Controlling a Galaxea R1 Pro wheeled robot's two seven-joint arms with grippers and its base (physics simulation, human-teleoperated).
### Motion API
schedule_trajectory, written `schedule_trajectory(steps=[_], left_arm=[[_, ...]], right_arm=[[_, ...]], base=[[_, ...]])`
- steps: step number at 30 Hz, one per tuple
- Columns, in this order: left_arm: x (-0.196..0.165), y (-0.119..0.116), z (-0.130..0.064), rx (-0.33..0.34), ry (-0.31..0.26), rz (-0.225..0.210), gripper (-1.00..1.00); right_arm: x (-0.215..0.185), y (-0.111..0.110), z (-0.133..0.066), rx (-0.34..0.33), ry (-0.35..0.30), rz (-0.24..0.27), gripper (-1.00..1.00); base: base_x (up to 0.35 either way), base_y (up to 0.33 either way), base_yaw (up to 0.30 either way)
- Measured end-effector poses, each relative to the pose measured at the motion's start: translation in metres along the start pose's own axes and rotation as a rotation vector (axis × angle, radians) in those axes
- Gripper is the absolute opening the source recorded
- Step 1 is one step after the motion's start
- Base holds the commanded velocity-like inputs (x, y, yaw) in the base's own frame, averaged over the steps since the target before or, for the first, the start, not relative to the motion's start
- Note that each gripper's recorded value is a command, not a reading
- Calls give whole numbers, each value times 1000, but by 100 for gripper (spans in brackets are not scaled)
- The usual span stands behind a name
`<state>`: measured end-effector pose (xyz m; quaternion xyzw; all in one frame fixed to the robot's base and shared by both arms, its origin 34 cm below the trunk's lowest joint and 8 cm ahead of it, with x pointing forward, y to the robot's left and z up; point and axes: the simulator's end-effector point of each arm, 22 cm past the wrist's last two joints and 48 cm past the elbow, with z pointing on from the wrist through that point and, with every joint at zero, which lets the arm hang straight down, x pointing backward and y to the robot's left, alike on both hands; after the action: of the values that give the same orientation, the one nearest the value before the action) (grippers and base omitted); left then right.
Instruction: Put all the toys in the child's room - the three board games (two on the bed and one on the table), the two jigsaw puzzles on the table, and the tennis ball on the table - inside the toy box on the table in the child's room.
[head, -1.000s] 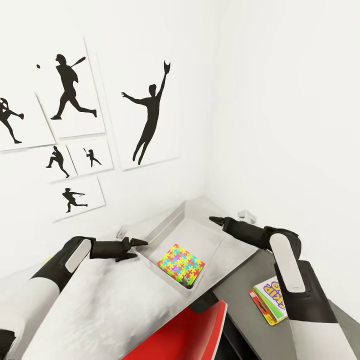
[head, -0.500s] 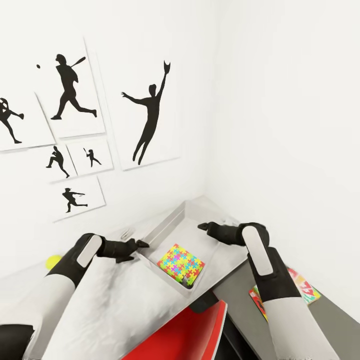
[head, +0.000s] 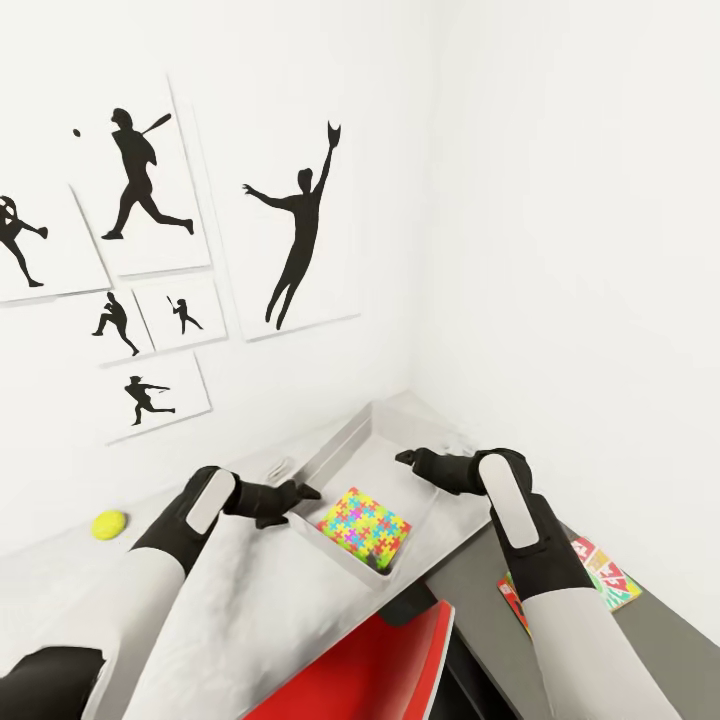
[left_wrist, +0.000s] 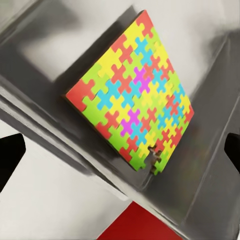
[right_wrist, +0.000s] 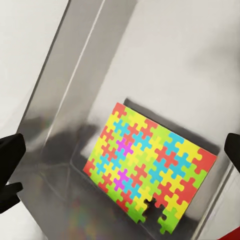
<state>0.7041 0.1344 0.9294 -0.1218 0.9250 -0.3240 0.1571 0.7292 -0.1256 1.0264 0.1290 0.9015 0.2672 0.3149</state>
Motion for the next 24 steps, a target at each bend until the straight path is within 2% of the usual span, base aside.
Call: schedule_trajectory(steps=[4, 13, 24], left_arm=[[-3, -2, 1, -33, -2, 13, 100], [-7, -4, -1, -41, -3, 21, 100], [-11, -7, 0, -33, -1, 21, 100]], right_arm=[[3, 3, 1, -1, 5, -13, 100], [4, 6, 3, -1, 3, -24, 100], [24, -17, 23, 44, 45, 21, 100]], base=[[0, 0, 0], [0, 0, 0], [0, 0, 0]])
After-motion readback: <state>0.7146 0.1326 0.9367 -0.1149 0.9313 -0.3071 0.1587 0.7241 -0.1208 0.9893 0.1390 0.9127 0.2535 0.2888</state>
